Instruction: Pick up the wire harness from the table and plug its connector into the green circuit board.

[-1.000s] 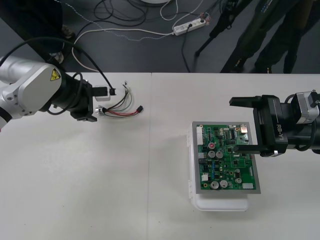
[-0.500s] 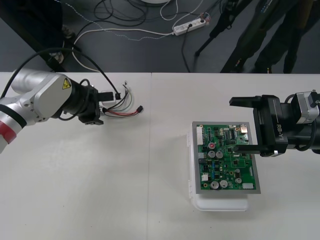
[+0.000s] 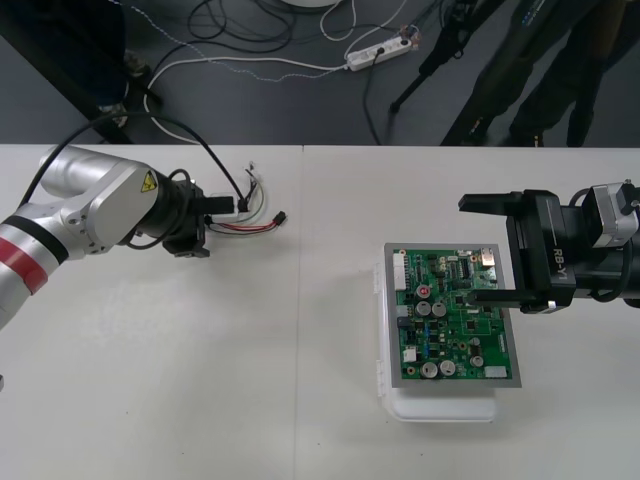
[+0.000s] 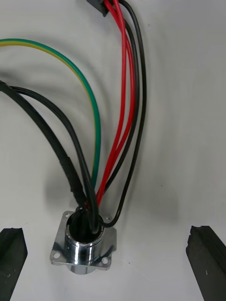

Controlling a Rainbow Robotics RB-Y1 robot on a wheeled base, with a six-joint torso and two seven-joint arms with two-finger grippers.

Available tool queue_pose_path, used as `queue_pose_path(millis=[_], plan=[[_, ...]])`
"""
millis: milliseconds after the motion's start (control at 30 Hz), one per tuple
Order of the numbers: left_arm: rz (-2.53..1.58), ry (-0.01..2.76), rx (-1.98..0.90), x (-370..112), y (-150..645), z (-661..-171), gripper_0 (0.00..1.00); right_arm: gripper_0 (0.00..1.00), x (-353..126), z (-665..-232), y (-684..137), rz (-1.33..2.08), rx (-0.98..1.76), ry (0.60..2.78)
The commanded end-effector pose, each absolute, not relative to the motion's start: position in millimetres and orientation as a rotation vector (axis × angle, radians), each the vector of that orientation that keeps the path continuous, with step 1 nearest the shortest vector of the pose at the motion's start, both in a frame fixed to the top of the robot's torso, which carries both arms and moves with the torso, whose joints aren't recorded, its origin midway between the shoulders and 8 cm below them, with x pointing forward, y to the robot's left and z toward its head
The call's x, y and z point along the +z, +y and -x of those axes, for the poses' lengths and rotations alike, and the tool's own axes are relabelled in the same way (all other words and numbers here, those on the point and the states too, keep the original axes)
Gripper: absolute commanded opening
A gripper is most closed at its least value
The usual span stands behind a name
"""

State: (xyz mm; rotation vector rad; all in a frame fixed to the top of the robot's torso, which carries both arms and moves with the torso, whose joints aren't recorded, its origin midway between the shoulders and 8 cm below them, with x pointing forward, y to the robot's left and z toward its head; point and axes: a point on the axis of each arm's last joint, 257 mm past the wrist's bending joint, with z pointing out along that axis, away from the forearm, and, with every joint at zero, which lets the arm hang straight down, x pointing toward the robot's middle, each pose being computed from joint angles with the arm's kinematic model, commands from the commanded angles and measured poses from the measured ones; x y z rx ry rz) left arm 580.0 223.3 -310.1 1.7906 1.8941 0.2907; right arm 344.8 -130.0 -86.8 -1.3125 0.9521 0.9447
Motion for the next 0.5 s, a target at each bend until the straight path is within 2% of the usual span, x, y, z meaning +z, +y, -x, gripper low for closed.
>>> queue_pose_path(millis=[33,500], plan=[[-1.845,1.757,0.365,-285.9,199.1,-600.7,1.00,1.00,-71.8,-342.6,-131.2,1.370,0.890,0.885],[-1.845,1.720,0.407,-286.9,195.5,-606.7,1.00,1.00,-80.5,-346.4,-132.0,1.386,0.879,0.927]])
